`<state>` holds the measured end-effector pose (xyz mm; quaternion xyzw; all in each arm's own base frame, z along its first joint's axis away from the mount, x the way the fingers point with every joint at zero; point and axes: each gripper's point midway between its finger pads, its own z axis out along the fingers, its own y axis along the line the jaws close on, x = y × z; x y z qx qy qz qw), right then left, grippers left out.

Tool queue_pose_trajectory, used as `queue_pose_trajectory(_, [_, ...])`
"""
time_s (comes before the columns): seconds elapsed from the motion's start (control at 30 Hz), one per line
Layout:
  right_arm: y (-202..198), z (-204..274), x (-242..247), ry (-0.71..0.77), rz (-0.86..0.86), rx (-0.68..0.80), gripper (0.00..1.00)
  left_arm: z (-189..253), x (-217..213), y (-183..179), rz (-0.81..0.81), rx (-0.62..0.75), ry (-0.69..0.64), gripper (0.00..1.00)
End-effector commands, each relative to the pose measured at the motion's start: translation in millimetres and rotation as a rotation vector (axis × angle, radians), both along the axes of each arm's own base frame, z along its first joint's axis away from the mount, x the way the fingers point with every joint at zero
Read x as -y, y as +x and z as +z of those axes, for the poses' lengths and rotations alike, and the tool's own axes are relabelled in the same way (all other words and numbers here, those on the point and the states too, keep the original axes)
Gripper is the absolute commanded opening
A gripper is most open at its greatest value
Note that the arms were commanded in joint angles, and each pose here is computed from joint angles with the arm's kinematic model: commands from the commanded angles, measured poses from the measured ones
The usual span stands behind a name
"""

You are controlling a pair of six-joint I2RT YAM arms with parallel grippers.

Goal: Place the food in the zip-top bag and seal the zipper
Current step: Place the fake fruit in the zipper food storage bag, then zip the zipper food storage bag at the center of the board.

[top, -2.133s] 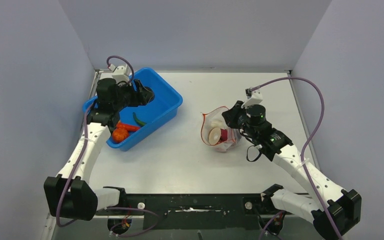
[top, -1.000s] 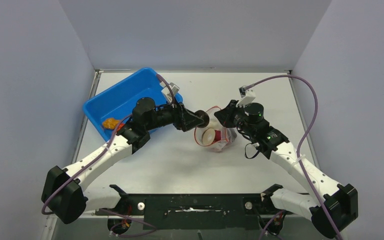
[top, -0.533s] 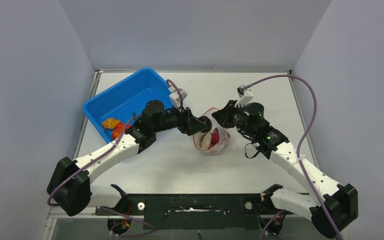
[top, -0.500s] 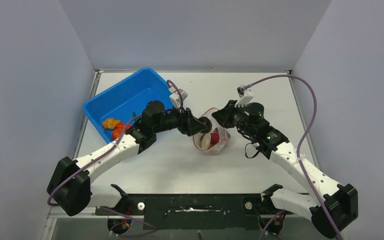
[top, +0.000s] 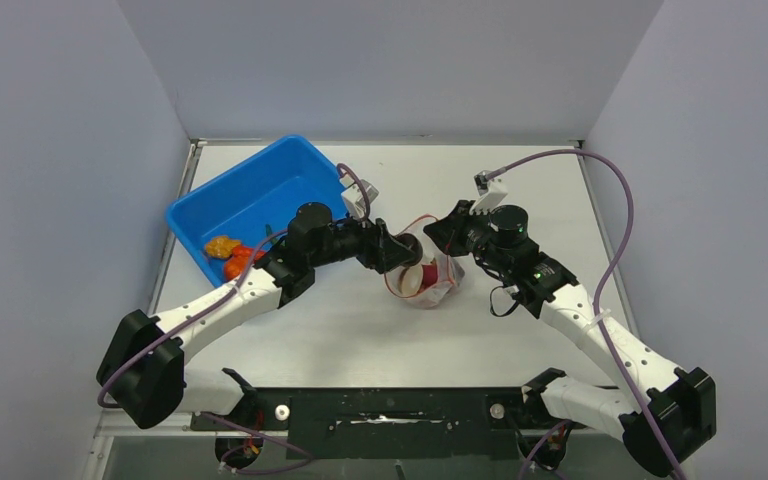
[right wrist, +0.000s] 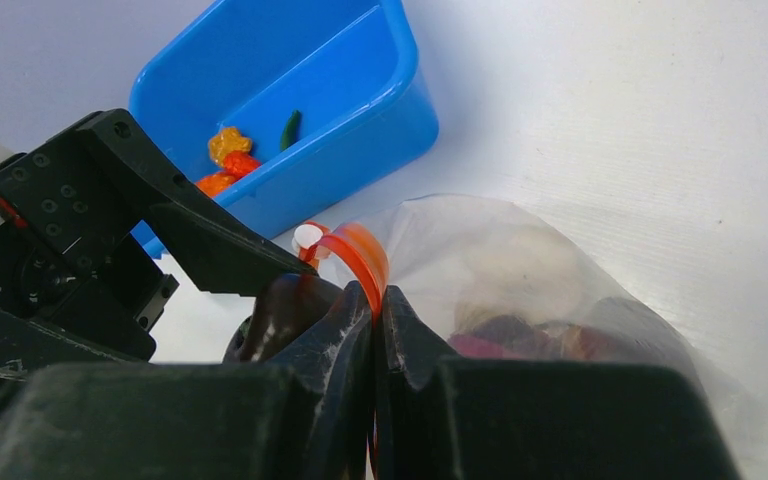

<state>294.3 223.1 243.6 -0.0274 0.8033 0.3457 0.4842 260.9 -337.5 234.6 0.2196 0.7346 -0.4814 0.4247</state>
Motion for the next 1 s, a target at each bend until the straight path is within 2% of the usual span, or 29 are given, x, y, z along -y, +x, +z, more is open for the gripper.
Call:
queue_pose_trajectory(0.0, [8, 28, -1, 0.041, -0.01, 0.088, 0.0, 26, 5, 4, -0.014, 0.111, -0.045, 0.66])
queue_pose_trajectory(0.13, [8, 27, -3, 0.035, 0.0, 0.081, 0.0, 24, 7, 3, -0.031, 0.103, -0.035, 0.73])
queue_pose_trajectory(0.3, [8, 26, -4, 0.03, 0.008, 0.081, 0.0, 30, 6, 3, -0.033, 0.119, -0.033, 0.74])
queue_pose_trajectory(0.47, [7, 27, -4, 0.009, 0.028, 0.097, 0.0, 41, -4, 4, -0.006, 0.198, -0.011, 0.72])
queue_pose_trajectory(0.57, [4, 25, -4, -0.013, 0.046, 0.104, 0.0, 49, -14, 3, 0.01, 0.276, 0.028, 0.69])
queue_pose_trajectory(0.7, [-1, 24, -2, -0.066, 0.087, 0.132, 0.0, 59, -27, -17, -0.078, 0.475, 0.091, 0.68])
queue_pose_trajectory(0.97, [-18, 32, 2, -0.189, 0.212, 0.193, 0.0, 45, -53, -44, -0.196, 0.716, 0.239, 0.64])
